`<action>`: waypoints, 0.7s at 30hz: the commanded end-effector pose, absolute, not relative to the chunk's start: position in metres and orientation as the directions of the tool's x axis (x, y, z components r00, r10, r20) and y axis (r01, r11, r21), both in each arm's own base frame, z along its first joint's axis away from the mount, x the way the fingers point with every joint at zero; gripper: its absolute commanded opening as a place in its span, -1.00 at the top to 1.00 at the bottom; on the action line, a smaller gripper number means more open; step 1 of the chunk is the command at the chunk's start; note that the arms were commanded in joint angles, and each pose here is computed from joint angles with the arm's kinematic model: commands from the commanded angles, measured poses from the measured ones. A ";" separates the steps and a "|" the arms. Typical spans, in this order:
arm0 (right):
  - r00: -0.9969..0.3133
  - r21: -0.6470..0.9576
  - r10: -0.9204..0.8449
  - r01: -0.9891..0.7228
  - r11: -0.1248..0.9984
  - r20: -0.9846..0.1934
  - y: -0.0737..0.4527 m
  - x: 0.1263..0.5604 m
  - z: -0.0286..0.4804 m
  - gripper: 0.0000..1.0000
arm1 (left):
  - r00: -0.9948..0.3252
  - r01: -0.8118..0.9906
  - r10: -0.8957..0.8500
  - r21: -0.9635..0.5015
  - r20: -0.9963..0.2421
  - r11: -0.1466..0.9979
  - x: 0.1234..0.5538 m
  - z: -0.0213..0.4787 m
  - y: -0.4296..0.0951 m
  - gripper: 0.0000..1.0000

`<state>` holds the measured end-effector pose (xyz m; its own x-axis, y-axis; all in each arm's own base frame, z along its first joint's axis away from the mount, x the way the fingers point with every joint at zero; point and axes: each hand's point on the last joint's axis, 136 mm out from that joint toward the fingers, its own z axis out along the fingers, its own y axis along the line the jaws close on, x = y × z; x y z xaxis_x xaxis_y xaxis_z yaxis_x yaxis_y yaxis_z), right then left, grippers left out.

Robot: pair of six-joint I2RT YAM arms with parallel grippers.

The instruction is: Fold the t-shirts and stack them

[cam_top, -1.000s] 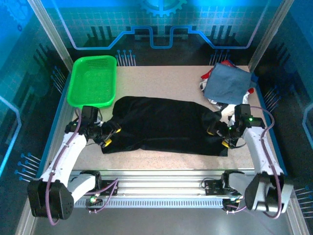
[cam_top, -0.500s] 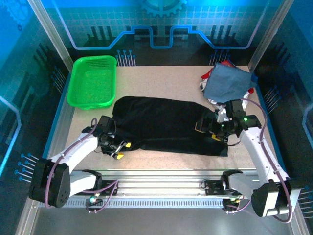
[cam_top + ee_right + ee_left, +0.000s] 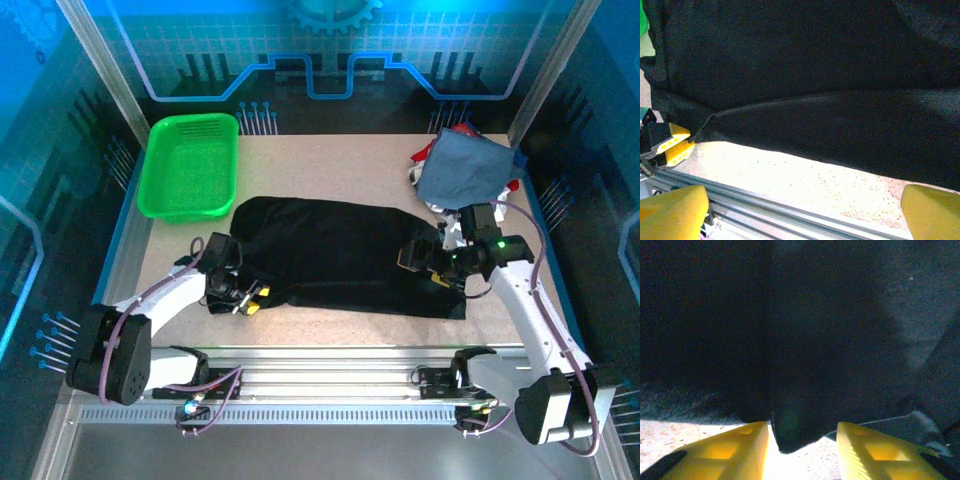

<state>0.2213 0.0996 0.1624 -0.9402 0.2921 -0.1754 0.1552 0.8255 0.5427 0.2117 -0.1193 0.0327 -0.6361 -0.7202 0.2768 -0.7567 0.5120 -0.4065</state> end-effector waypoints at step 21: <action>-0.943 0.566 0.273 0.123 0.815 -0.189 0.108 0.225 0.158 -1.00 | -0.768 -0.617 -0.621 -0.445 0.159 0.649 0.277 0.062 -0.129 1.00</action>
<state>0.2271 0.1010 0.1610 -0.9348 0.2922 -0.2017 0.1373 0.8213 0.5537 0.2664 -0.1271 0.0596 -0.7126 -0.6751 0.1910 -0.6727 0.5802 -0.4591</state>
